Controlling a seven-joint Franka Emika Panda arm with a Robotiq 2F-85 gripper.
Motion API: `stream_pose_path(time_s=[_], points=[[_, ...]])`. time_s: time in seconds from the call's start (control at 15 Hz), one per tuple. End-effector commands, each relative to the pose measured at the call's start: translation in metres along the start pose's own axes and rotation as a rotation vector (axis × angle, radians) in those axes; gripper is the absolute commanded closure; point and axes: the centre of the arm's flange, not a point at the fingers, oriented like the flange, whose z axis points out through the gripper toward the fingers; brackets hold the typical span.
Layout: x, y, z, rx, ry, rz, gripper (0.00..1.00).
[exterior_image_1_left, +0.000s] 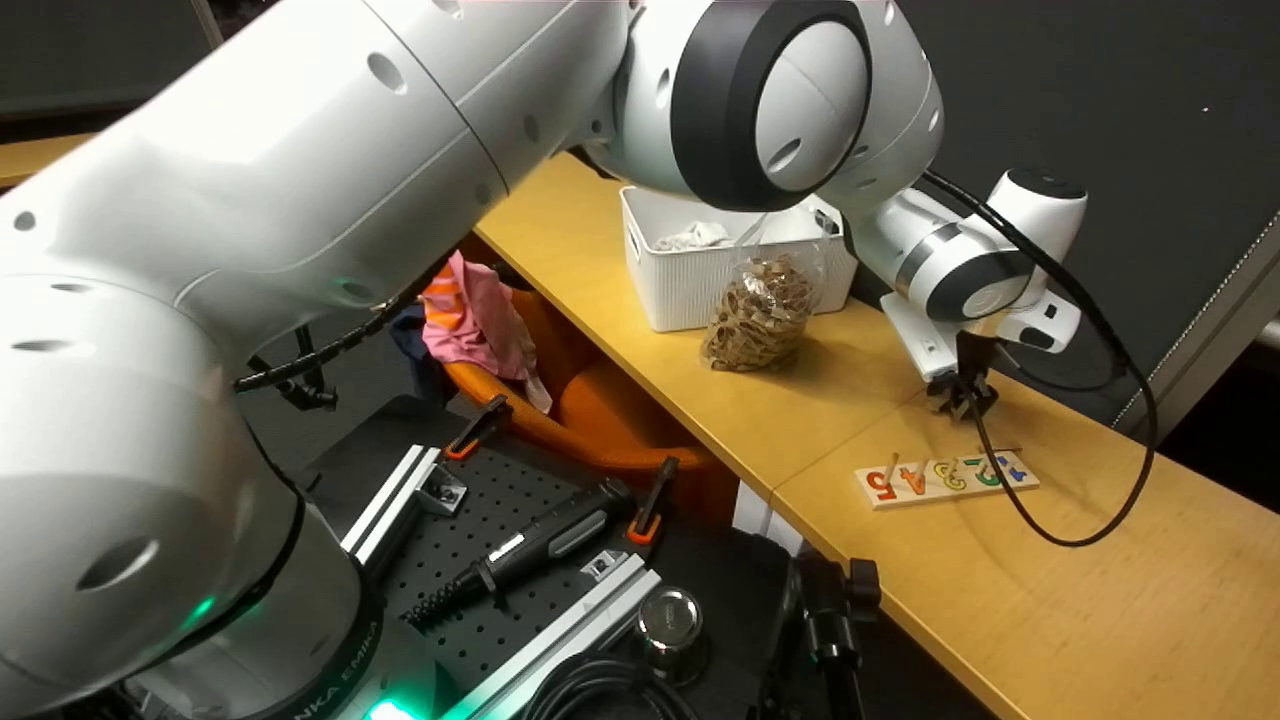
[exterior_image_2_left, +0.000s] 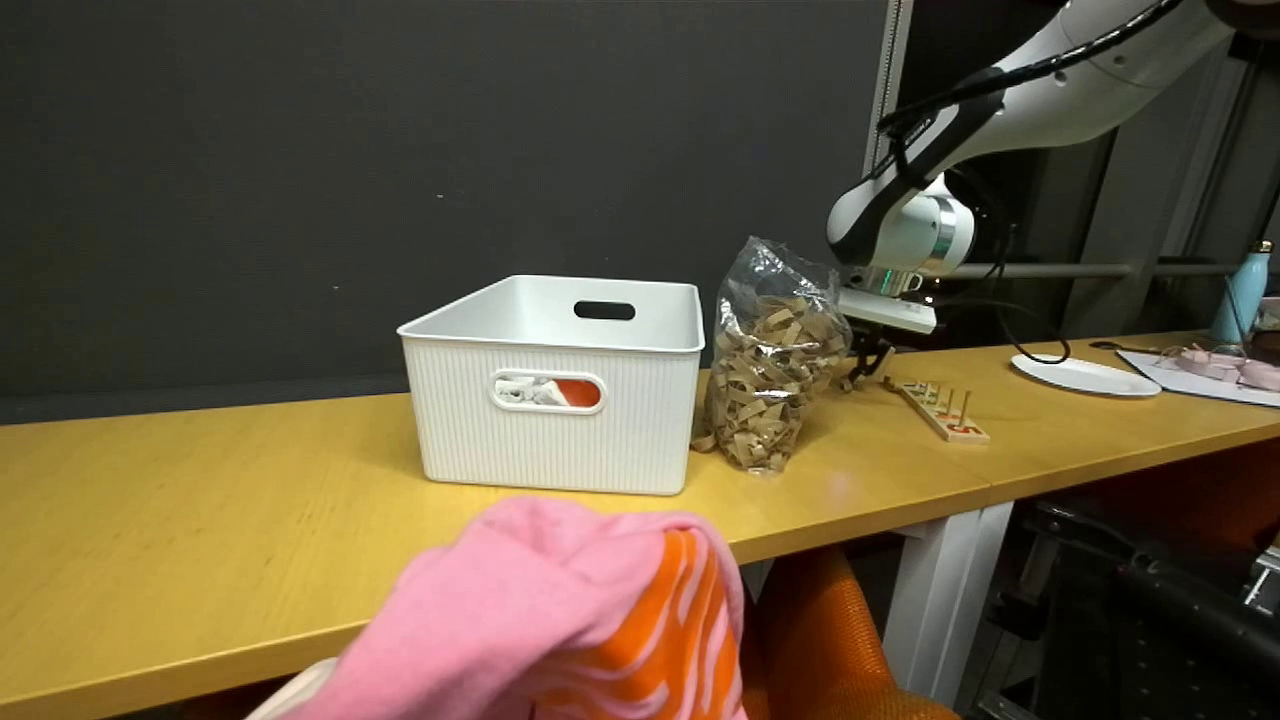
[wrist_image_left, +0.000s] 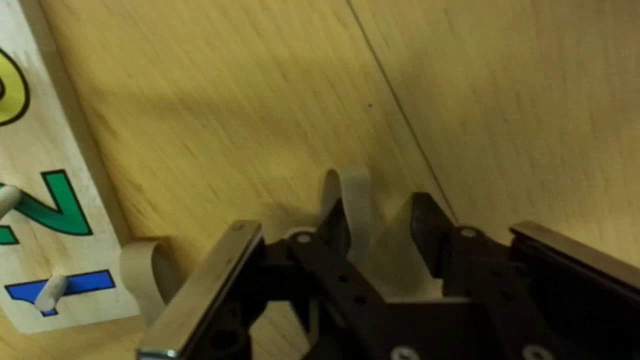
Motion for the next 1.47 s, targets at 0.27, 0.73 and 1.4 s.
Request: stream_pose_path(time_s=[0.27,0.73,1.4], points=[[-0.002,0.012,-0.019,-0.002,0.017,0.022,1.0],[0.002,0.047,-0.031,-0.029,0.041,0.073,1.0],[0.001,0.082,-0.043,-0.03,0.069,0.127,1.0]])
